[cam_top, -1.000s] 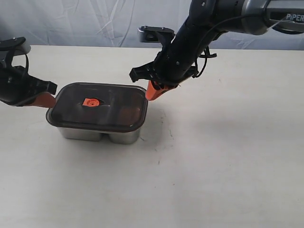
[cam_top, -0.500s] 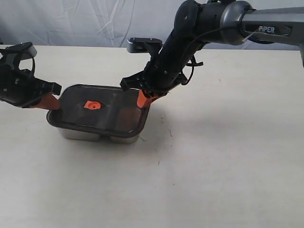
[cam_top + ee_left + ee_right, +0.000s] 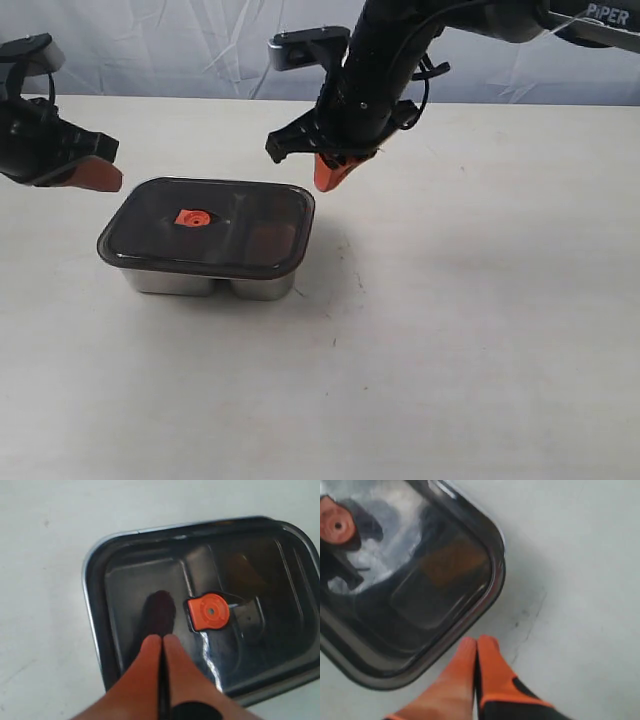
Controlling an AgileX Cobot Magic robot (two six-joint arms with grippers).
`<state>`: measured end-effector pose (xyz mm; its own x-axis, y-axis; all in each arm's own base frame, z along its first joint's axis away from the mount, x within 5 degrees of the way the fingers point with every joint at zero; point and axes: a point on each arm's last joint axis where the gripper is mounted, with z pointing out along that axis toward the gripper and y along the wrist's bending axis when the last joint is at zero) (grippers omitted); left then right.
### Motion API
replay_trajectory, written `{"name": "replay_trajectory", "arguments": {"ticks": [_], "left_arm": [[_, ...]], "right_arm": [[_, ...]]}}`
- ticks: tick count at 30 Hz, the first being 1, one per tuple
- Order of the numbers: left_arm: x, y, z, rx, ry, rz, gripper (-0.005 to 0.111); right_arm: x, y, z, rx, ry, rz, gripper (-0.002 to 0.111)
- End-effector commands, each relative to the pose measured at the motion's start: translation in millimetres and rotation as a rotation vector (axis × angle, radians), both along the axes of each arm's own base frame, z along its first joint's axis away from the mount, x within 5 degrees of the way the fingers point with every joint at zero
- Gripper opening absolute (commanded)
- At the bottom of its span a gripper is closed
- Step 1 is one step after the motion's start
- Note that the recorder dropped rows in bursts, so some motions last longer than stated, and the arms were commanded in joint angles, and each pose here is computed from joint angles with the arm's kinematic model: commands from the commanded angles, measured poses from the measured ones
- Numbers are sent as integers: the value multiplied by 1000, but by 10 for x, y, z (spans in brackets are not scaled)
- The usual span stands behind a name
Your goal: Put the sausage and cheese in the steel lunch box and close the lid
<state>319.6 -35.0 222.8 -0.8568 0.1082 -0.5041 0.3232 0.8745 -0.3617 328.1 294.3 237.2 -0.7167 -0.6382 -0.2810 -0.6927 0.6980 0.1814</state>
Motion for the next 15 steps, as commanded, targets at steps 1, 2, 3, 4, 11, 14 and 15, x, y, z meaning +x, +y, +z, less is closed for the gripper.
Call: {"name": "replay_trajectory", "arguments": {"ticks": [1, 2, 3, 4, 11, 14, 15], "left_arm": [[-58, -40, 38, -24, 33, -43, 0], [-61, -40, 33, -24, 35, -43, 0], [-67, -38, 22, -20, 45, -49, 0], [-75, -39, 13, -18, 55, -56, 0], [-80, -42, -107, -26, 141, -56, 0], [-85, -50, -154, -33, 172, -69, 0], [-80, -49, -169, -34, 176, -69, 0]], "right_arm": [[-83, 14, 33, 26, 77, 38, -1], [-95, 28, 38, 42, 90, 41, -1], [-104, 36, 42, 51, 101, 41, -1], [-110, 34, 41, 49, 107, 43, -1], [-299, 139, -31, 11, 156, 114, -1], [-395, 186, -117, -11, 177, 136, -1], [-412, 184, -143, -15, 187, 136, -1]]}}
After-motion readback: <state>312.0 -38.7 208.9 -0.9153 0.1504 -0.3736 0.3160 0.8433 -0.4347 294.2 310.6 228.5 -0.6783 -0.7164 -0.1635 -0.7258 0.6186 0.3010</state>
